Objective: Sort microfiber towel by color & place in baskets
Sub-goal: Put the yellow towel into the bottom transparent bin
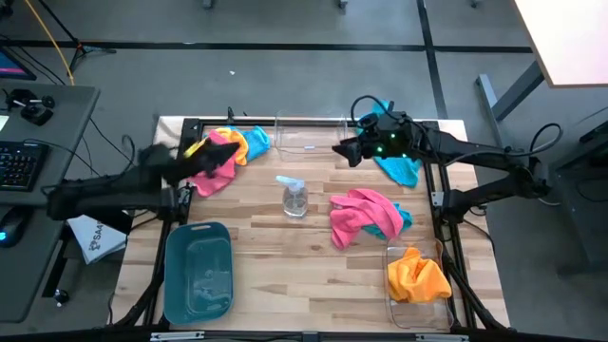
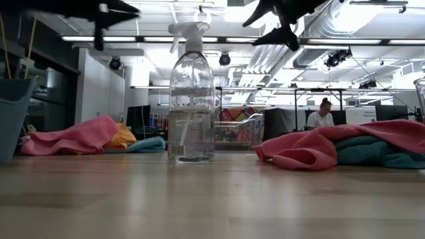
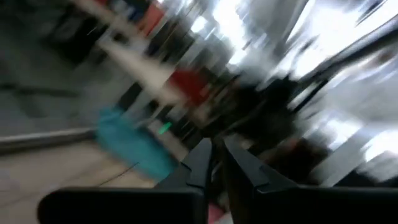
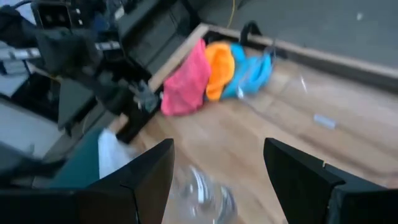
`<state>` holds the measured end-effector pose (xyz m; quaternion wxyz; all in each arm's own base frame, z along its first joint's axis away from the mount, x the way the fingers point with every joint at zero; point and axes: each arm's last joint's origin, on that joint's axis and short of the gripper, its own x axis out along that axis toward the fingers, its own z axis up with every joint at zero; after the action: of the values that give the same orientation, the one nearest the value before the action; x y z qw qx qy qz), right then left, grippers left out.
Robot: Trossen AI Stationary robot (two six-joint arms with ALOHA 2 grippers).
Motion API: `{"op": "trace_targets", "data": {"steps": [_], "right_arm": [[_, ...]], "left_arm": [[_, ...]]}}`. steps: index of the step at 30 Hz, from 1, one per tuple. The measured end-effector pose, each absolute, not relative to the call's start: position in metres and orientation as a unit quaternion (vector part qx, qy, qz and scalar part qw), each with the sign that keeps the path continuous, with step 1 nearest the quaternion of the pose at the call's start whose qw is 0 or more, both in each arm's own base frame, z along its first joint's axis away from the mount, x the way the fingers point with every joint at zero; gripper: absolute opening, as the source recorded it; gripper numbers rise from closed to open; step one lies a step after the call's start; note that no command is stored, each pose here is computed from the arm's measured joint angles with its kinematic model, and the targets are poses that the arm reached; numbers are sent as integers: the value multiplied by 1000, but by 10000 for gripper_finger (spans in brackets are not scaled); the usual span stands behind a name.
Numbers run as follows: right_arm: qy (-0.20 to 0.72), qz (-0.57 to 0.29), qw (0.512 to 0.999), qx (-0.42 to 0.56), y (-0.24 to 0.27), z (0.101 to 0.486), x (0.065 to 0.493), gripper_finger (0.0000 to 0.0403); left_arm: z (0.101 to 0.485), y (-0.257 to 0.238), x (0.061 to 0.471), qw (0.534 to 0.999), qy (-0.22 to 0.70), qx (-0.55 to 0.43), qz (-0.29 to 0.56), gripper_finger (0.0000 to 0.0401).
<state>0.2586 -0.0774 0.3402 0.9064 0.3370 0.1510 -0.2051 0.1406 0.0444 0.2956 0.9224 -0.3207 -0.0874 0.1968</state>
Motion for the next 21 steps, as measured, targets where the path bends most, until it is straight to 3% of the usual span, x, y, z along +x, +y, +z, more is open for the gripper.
{"op": "trace_targets", "data": {"steps": [6, 12, 21], "right_arm": [[137, -211, 908, 335, -83, 342, 258, 245], [139, -220, 909, 325, -84, 342, 257, 245], [149, -244, 904, 317, -85, 339, 255, 245]], "left_arm": [[308, 107, 182, 901, 190, -298, 254, 80], [306, 183, 211, 833, 342, -321, 294, 114], [276, 247, 218, 722, 523, -274, 360, 117]]}}
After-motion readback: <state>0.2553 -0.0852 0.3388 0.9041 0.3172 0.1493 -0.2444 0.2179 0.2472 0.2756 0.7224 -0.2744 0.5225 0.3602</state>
